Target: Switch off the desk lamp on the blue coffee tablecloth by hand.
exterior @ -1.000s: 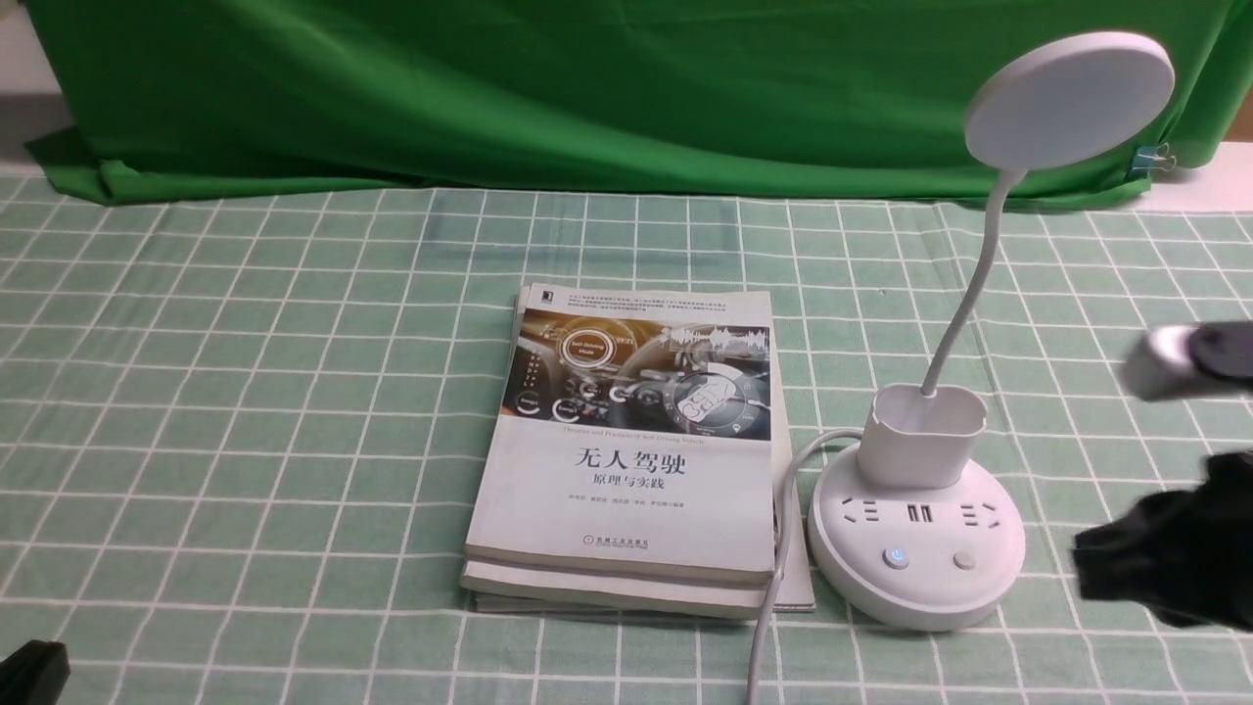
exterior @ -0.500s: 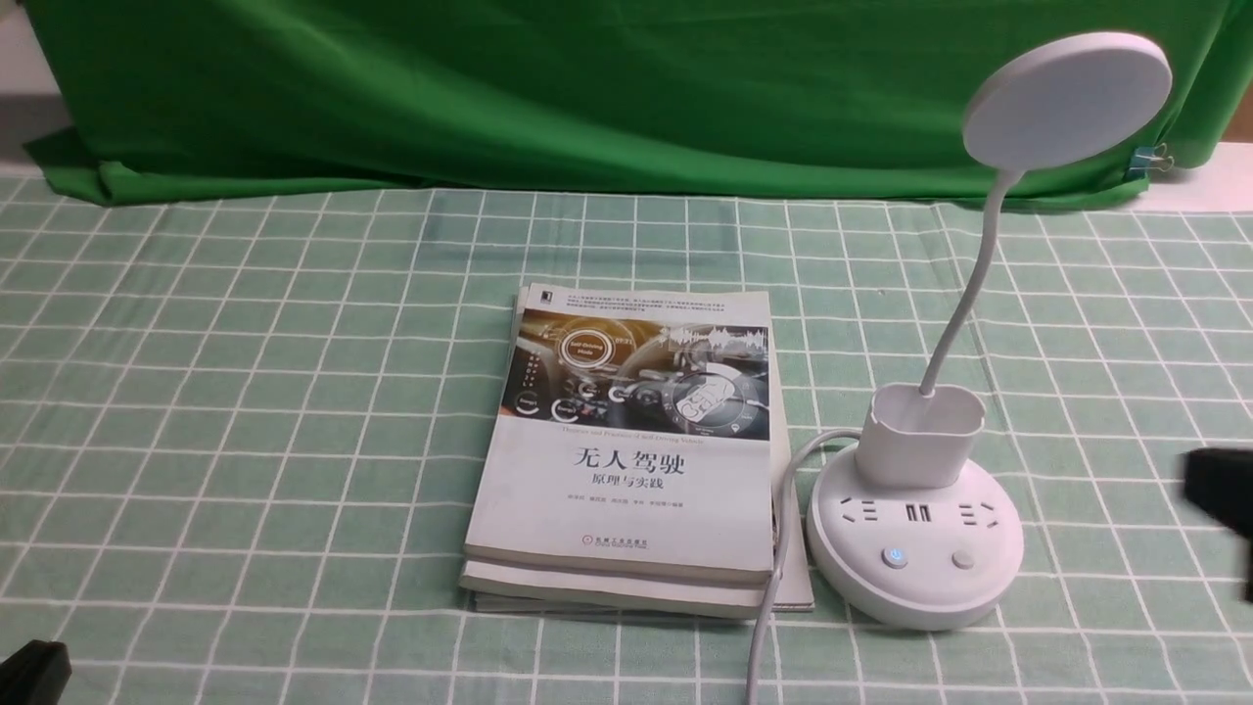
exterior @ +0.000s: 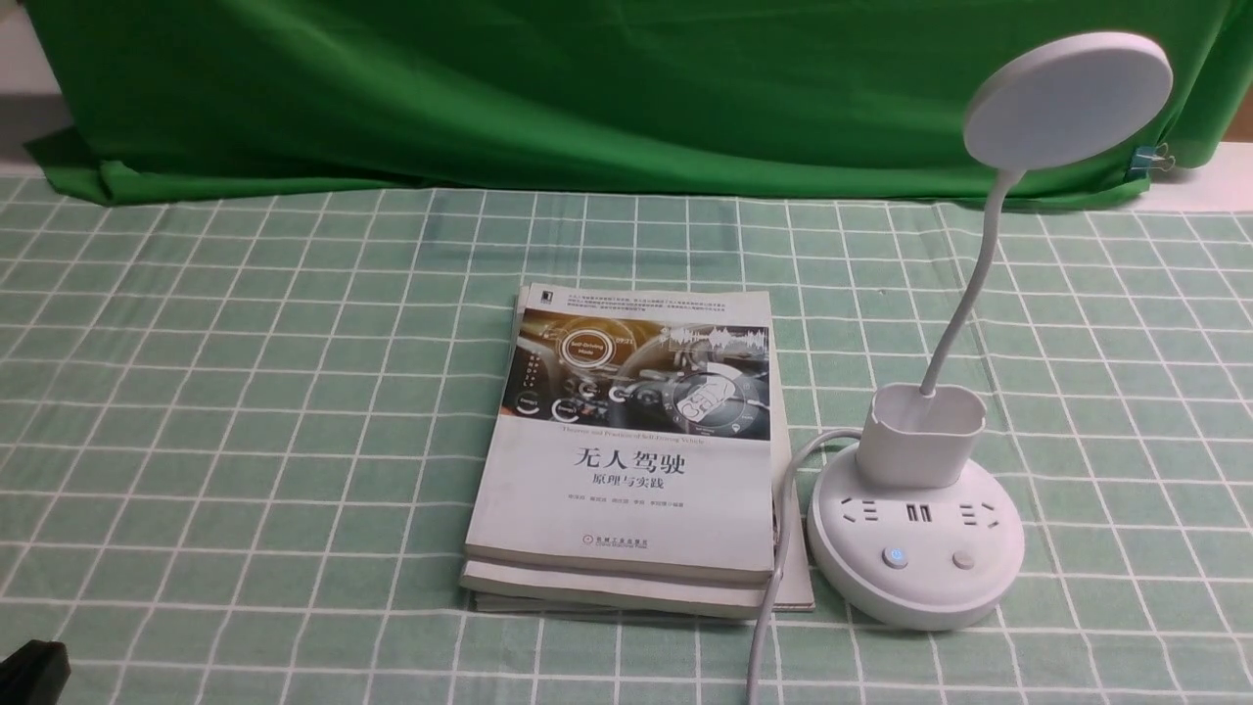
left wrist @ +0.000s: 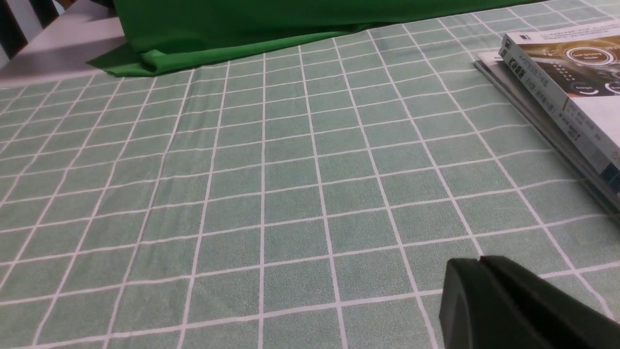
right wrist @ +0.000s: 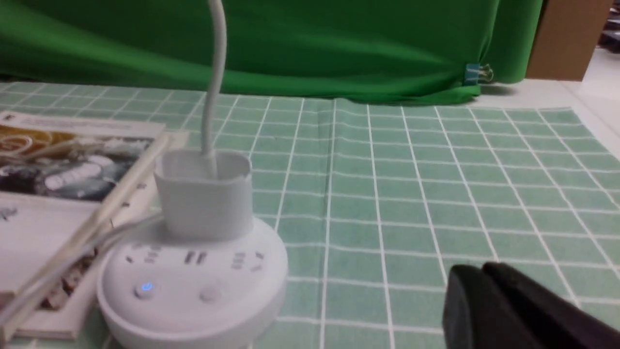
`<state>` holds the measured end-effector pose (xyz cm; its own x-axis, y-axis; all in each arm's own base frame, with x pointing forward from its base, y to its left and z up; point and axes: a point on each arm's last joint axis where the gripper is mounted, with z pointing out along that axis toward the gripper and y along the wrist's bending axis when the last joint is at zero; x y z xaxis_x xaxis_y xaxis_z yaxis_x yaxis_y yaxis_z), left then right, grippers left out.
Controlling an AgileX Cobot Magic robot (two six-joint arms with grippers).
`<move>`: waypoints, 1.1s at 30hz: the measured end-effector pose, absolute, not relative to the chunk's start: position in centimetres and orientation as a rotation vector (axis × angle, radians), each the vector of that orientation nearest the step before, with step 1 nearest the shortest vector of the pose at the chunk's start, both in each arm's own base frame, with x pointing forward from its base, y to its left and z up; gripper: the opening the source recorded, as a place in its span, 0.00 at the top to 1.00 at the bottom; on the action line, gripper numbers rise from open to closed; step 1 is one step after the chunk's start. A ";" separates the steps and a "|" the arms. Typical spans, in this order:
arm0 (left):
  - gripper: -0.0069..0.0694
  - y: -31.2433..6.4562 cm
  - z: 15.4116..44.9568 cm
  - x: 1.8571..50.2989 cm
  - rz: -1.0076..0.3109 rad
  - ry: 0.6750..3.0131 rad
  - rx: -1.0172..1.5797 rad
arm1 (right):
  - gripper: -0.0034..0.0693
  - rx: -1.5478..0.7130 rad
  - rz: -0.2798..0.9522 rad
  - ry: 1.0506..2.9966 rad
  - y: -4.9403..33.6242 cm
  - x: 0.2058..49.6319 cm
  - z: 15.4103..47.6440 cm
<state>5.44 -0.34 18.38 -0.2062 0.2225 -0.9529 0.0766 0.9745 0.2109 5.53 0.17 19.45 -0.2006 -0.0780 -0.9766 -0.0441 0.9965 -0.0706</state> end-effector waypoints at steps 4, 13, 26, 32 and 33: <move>0.91 -0.3 18.4 5.4 0.135 1.779 0.222 | 0.92 -0.065 -0.010 1.780 0.2 5.5 18.5; 0.91 -0.3 18.4 5.4 0.135 1.779 0.222 | 0.91 -0.019 0.027 1.757 0.2 5.5 18.7; 0.91 -0.3 18.4 5.4 0.135 1.779 0.222 | 0.87 -0.011 0.033 1.757 0.2 5.5 18.7; 0.91 -0.3 18.4 5.4 0.135 1.779 0.222 | 0.85 -0.011 0.033 1.757 0.2 5.5 18.7; 0.91 -0.3 18.4 5.4 0.135 1.779 0.222 | 0.85 -0.011 0.033 1.757 0.2 5.5 18.7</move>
<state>5.44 -0.34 18.38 -0.2062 0.2225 -0.9529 0.0766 0.9745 0.2109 5.53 0.17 18.70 -0.1855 0.0109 -0.9826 -0.0260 0.9995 0.0160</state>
